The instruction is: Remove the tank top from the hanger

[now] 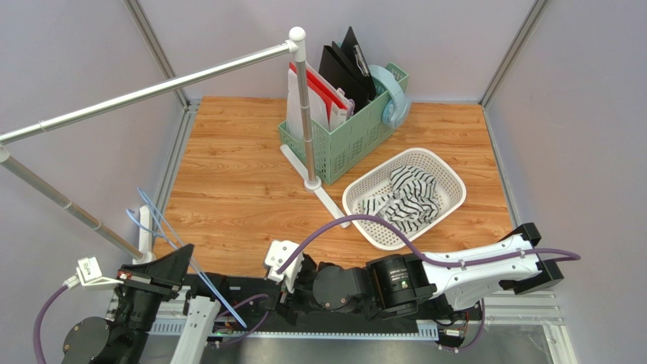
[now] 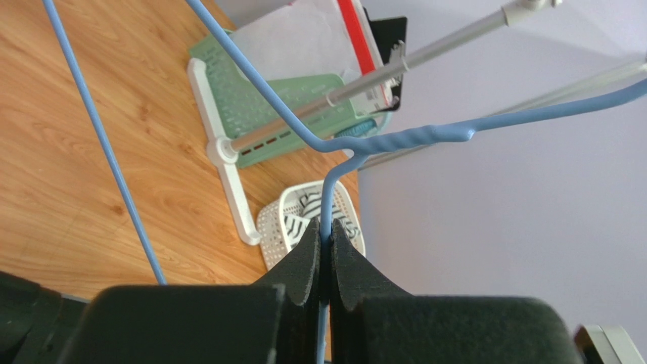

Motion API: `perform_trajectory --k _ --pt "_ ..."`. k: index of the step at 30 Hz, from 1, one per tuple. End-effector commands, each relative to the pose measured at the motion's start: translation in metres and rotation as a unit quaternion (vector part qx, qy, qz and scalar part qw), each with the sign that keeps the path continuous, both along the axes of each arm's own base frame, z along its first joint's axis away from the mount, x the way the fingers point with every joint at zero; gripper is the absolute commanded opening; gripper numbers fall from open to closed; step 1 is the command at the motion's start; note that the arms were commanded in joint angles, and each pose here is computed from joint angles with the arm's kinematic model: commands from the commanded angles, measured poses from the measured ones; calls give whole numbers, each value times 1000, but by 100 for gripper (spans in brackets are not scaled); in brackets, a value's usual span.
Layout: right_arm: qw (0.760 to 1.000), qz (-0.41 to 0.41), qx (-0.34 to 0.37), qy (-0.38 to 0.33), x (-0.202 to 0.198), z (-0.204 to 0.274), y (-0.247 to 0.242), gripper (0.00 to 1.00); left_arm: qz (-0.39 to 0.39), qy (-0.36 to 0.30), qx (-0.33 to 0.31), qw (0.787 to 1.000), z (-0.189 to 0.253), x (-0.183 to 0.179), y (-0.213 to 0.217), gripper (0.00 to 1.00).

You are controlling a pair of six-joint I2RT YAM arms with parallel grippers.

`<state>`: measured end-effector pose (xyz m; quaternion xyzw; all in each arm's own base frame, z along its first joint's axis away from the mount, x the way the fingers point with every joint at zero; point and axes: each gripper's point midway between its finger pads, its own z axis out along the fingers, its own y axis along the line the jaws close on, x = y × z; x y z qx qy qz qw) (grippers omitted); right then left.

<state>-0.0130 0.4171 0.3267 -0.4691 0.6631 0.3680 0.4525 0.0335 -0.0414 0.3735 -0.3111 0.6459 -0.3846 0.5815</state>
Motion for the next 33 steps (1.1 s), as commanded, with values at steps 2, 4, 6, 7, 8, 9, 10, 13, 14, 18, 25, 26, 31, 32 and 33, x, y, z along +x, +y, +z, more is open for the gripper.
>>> perform_trajectory --k 2,4,6,7,8,9,10,13,14,18,25,26,31,32,33 --pt "996 42 73 13 -30 40 29 70 89 13 -29 995 -9 -4 31 0" --pt "994 65 83 26 -41 45 37 70 107 14 -33 994 -12 -7 37 0" --pt "994 77 74 33 -50 36 49 70 117 18 -37 992 -15 -10 41 0" --pt "993 84 75 39 -53 41 52 70 124 15 -39 991 -14 -12 44 0" --pt "994 84 63 43 -57 30 61 70 127 15 -40 991 -14 -13 45 0" --pt "994 84 59 47 -59 27 65 70 130 17 -40 991 -15 -13 46 0" --pt "993 91 58 50 -62 30 68 70 132 14 -41 990 -14 -15 47 0" --pt "994 92 37 47 -66 12 82 69 134 14 -45 990 -14 -16 47 0" --pt "995 87 35 43 -65 11 84 68 134 13 -45 990 -13 -17 47 0" --pt "998 58 17 23 -54 -6 91 64 131 11 -48 990 -13 -19 47 0" --pt "999 35 4 8 -48 -21 102 55 136 9 -57 989 -17 -21 48 0" --pt "999 33 7 6 -49 -20 102 51 139 9 -58 989 -18 -22 50 0" --pt "1000 4 13 -11 -38 -18 101 39 145 -1 -59 988 -17 -28 53 0" --pt "1000 4 13 -13 -37 -17 101 33 145 -1 -58 988 -17 -29 53 0" --pt "1000 2 14 -15 -37 -17 101 31 146 -2 -58 988 -16 -29 53 0"
